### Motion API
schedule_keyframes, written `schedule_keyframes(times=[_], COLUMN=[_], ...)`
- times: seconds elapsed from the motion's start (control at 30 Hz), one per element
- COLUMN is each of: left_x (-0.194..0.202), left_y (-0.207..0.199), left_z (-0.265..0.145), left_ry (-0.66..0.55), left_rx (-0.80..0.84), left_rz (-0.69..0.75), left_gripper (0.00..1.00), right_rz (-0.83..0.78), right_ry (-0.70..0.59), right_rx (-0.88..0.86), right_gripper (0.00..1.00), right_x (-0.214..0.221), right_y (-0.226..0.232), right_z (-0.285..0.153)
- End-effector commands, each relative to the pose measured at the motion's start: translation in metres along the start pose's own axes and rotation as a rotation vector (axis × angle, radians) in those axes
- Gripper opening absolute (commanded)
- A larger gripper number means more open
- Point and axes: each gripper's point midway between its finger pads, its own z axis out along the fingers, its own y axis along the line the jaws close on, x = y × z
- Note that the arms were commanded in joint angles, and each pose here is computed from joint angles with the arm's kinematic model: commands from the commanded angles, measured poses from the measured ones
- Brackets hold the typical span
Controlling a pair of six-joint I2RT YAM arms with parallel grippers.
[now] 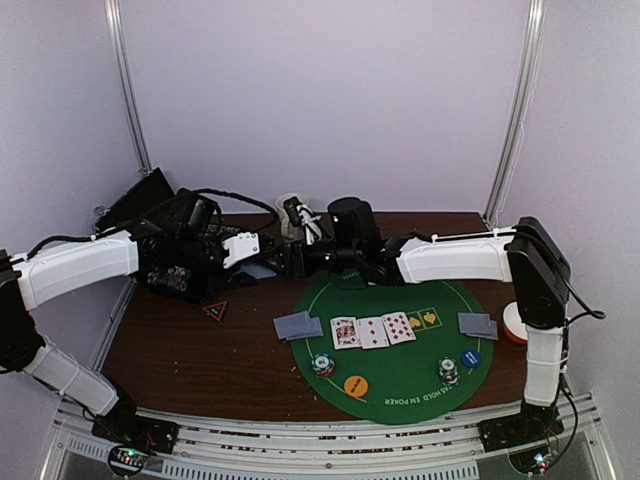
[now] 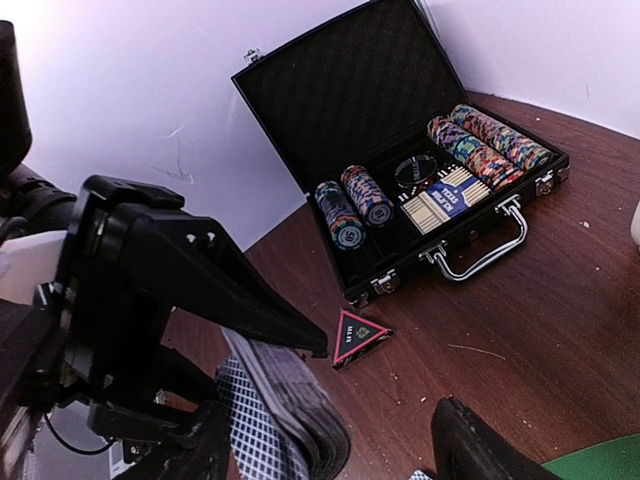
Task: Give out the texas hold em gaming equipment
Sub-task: Pick up the poker card from the face-down deck piles.
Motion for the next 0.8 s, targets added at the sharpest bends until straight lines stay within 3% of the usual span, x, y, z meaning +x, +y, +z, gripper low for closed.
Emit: schedule_keyframes(times=[0.0,0.37,0.77], left_x=[-0.014,-0.014,-0.013], left_y=[0.007,0.007,0.008], left_z=[-0.006,-0.006,-0.007], left_ry=[-0.051,-0.048,-0.048], left_rx=[-0.029,-0.029,-0.033], left_rz=[0.020,0.019,0.020], left_gripper=[0.50,0.50,0.50], right_rz=[-0.017,-0.064,-0.099], right_ry=[-0.003,0.010,0.029], right_rx=[0.008,0.092,0.109], right_gripper=[0.68,0.38,0.30], right_x=[-0.005,-0.009,-0.011], right_y=[-0.002,-0.006,0.004], right_z=[0.010,-0.008,-0.018])
